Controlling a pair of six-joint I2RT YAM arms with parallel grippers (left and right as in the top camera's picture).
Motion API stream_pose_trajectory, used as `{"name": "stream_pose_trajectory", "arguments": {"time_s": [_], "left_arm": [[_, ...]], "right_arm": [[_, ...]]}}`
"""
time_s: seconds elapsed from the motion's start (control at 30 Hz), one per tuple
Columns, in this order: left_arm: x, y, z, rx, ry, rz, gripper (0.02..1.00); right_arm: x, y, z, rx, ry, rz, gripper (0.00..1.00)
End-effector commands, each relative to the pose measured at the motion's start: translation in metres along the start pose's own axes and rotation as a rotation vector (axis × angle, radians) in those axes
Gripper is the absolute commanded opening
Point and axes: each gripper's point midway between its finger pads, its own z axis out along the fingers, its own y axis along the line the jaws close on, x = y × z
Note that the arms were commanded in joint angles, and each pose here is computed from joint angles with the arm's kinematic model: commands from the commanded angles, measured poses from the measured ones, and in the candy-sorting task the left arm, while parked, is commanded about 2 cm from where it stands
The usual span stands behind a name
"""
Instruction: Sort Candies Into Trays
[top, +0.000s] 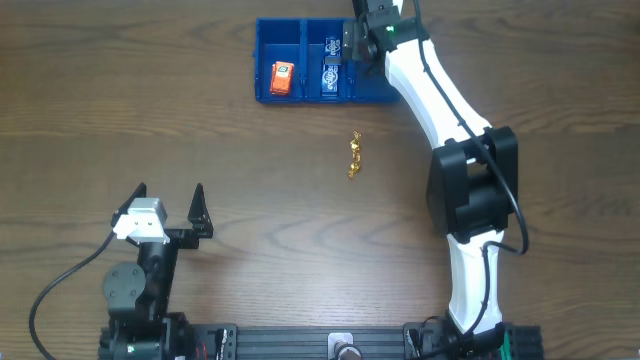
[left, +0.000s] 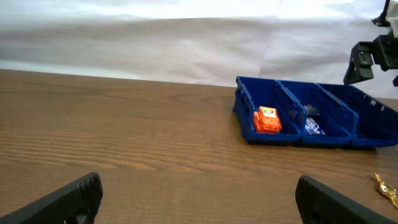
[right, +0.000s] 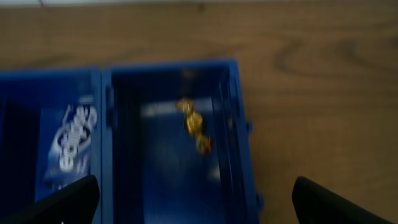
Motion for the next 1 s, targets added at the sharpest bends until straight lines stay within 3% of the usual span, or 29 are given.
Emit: {"name": "stream_pose_trajectory", "arguments": {"time_s": [0.03, 0.17, 0.3, 0.43, 0.77, 1.0], "left_arm": [[0.017, -0.004, 0.0, 0.028, 0.057, -0.019, 0.998], [0.017, -0.004, 0.0, 0.028, 0.058, -0.019, 0.998], [0.017, -0.004, 0.0, 0.028, 0.057, -0.019, 0.996], [0.017, -0.004, 0.0, 0.028, 0.058, -0.019, 0.998], [0.017, -0.004, 0.0, 0.028, 0.057, -0.019, 0.998], [0.017, -0.004, 0.0, 0.028, 0.058, -0.019, 0.998]], "right_arm": [[0.002, 0.006, -0.066, -0.061, 0.038, -0.028, 0.996], [0.058, 0.03, -0.097, -0.137, 0.256, -0.026, 1.0], [0.123, 0.062, -0.103, -0.225, 0.445, -0.095, 1.0], [0.171, 0.069, -0.093, -0.186, 0.526, -0.103, 1.0], [0.233, 0.04, -0.079, -0.073, 0.682, -0.071, 1.0], [0.244, 0.039, -0.072, -0.085, 0.698, -0.058, 1.0]]}}
